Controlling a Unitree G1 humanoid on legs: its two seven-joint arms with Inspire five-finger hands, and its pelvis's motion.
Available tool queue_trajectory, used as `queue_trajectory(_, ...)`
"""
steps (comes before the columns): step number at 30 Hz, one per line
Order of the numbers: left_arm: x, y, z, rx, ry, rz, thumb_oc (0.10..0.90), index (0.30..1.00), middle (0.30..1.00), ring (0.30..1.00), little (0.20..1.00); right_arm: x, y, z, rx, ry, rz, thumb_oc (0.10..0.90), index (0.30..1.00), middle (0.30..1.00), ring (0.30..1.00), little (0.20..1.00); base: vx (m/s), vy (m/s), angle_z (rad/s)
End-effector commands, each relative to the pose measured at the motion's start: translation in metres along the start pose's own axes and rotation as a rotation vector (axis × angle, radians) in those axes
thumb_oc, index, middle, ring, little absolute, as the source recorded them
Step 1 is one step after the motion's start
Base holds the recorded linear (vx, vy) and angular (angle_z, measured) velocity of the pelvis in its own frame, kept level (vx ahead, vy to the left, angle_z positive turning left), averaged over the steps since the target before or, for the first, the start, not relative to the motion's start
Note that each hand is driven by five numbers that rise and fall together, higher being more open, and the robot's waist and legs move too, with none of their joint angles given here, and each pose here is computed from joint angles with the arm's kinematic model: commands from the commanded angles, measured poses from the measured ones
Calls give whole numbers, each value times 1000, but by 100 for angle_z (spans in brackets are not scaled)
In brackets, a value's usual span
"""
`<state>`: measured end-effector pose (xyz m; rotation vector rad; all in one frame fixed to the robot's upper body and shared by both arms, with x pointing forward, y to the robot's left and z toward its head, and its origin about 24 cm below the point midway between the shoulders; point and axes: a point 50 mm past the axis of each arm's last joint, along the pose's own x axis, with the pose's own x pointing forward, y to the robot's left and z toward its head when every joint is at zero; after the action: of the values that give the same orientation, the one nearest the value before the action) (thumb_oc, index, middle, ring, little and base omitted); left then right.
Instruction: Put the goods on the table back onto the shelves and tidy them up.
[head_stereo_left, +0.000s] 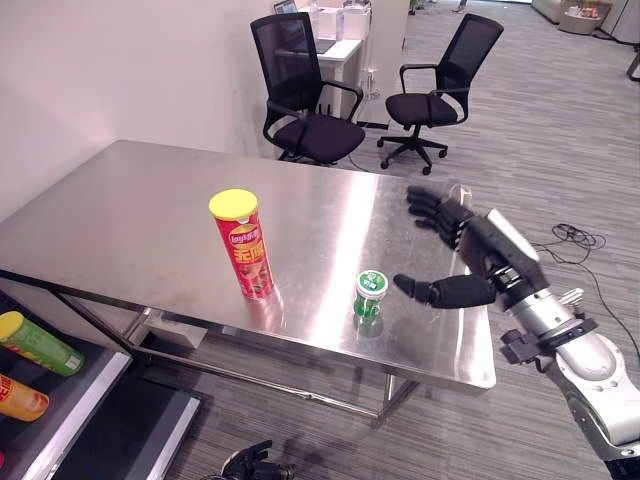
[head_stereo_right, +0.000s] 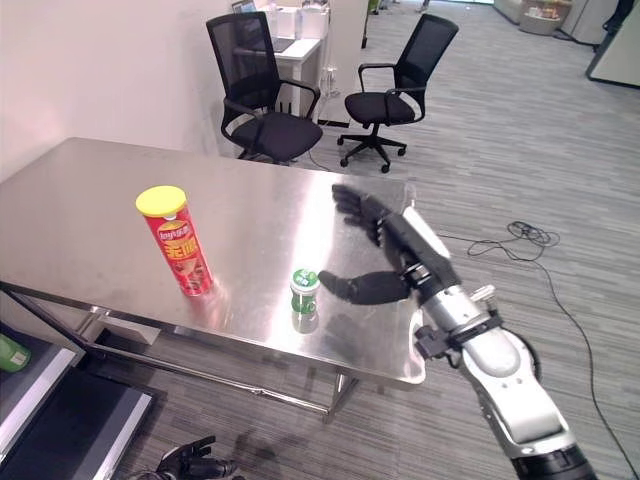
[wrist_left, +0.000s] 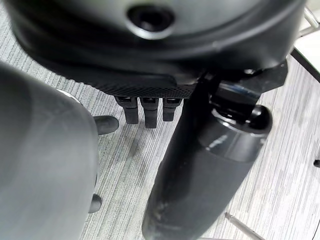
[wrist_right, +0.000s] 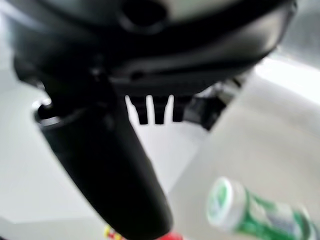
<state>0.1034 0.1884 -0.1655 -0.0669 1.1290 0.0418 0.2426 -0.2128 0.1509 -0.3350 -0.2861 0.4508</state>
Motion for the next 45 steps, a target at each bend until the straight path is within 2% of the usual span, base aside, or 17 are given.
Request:
queue_trajectory(1,-1,3,-6,23,40,-18,800,900,900,900,900,14,-7,28,34,-137,70,800,900,900,900,900,0,0,0)
queue_trajectory(3,-1,4,-5,14,41,-17,800,900,900,900,900,19,1,18,66,-95,111,800,900,900,900,900,0,0,0)
queue_trajectory(12,0,6,-3,-5,35,0,800,900,900,900,900,31,4,-1,103,-58,59,800,900,900,900,900,5,4,3)
queue_trajectory(23,0,7,-2,0,35,14,800,900,900,900,900,33,5,-8,115,-57,-3,800,900,900,900,900,0,0,0)
queue_trajectory(34,-1,9,-4,-1,31,21,800,900,900,900,900,30,9,-31,89,34,-32,800,900,900,900,900,5,3,1)
queue_trajectory(45,-2,11,-4,6,31,30,800,900,900,900,900,32,17,-41,154,51,-56,800,900,900,900,900,10,1,4)
